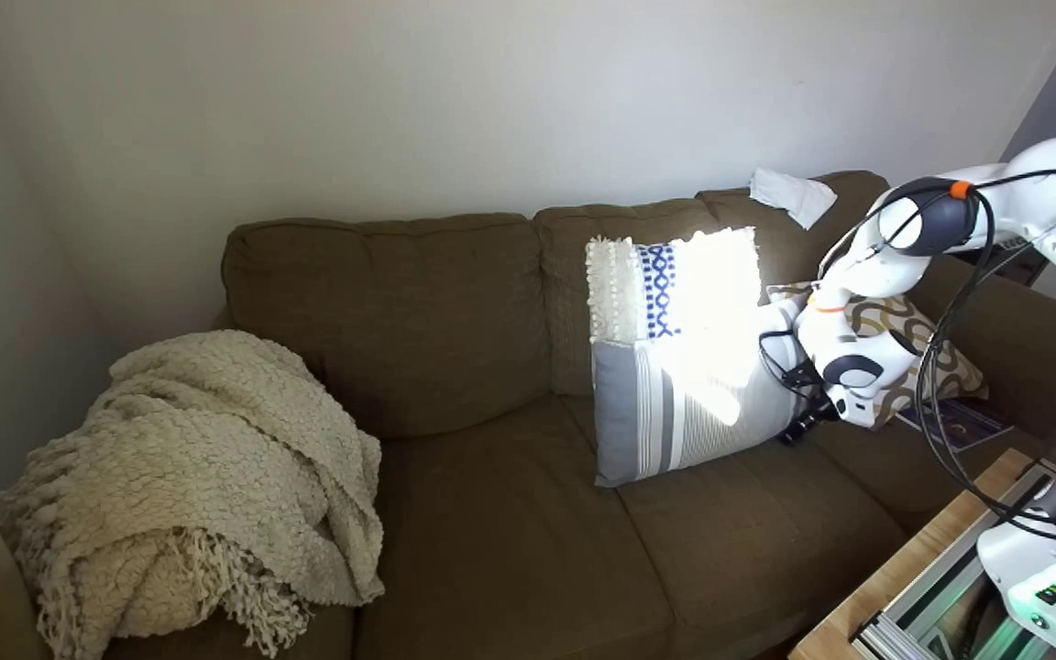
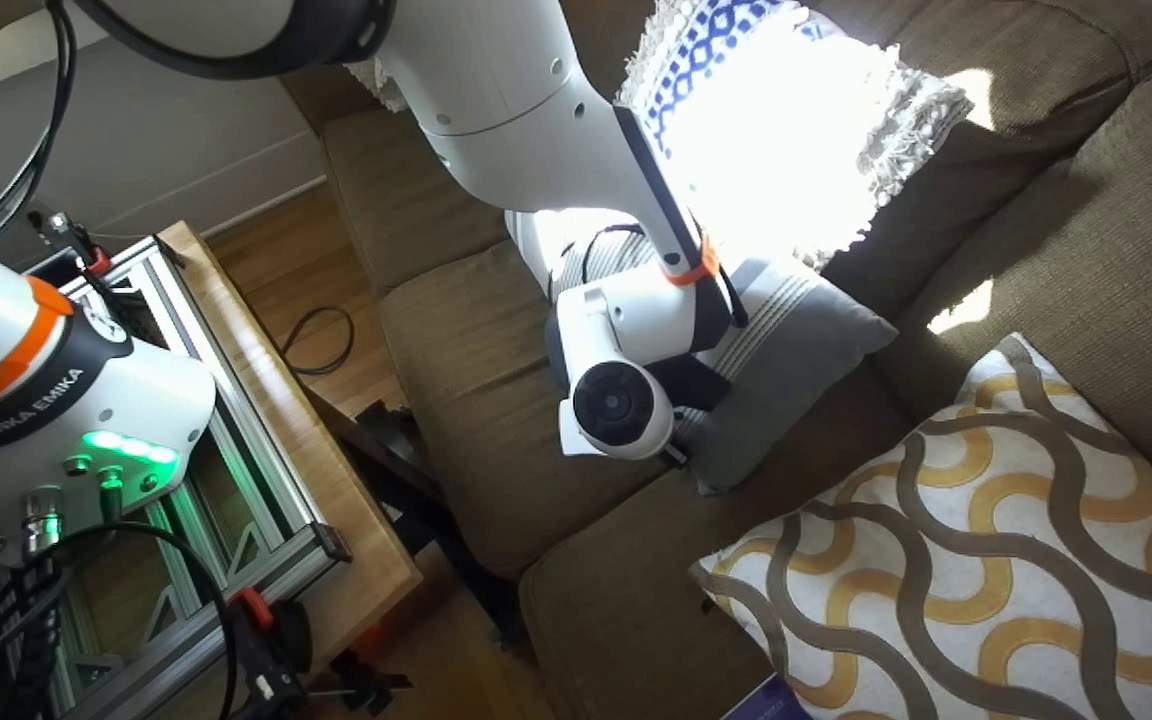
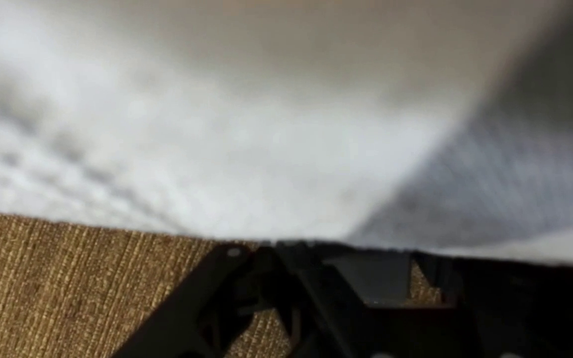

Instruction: Slide the black remote from under the pillow and put on the middle cushion on the couch

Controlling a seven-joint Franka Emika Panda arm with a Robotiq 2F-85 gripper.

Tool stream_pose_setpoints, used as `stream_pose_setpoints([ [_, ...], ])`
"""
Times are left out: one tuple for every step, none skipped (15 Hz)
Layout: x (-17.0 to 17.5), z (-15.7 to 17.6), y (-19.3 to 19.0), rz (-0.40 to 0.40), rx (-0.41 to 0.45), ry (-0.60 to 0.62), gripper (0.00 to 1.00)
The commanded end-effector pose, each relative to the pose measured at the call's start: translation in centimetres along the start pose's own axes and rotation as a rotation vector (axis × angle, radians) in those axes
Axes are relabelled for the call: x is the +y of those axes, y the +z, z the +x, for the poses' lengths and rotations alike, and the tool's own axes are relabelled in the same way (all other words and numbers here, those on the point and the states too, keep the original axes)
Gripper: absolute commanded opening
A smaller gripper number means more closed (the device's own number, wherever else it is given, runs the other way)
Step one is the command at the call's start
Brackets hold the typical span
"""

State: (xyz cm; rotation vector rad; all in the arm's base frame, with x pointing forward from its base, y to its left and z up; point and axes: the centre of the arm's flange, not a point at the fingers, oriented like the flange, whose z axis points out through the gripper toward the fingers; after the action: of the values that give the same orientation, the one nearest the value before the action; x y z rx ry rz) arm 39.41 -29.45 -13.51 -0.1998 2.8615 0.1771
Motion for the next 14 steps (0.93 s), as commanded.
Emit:
stream_pose_setpoints([
  [0.5, 0.5, -0.5, -0.056, -0.004, -0.017, 0.27],
  [0.7, 0.7, -0.9, -0.073, 0.006, -0.038, 0.27],
  [0.8, 1.0, -1.1, -0.081, 0.02, -0.061, 0.27],
  [0.8, 1.2, -1.2, -0.099, 0.028, -0.08, 0.27],
  [0.9, 1.5, -1.4, -0.108, 0.049, -0.104, 0.27],
  [1.0, 1.8, -1.6, -0.123, 0.059, -0.124, 0.27],
  [1.0, 2.1, -1.9, -0.134, 0.075, -0.147, 0.27],
  [1.0, 2.4, -2.1, -0.141, 0.083, -0.162, 0.27],
  [1.1, 2.7, -2.4, -0.146, 0.093, -0.18, 0.27],
  [1.2, 2.9, -2.6, -0.165, 0.107, -0.204, 0.27],
  [1.2, 3.2, -2.8, -0.184, 0.123, -0.238, 0.27],
  [1.1, 3.4, -3.0, -0.193, 0.136, -0.264, 0.27],
  [1.1, 3.6, -3.1, -0.193, 0.151, -0.284, 0.27],
  [1.1, 3.7, -3.1, -0.196, 0.167, -0.308, 0.27],
])
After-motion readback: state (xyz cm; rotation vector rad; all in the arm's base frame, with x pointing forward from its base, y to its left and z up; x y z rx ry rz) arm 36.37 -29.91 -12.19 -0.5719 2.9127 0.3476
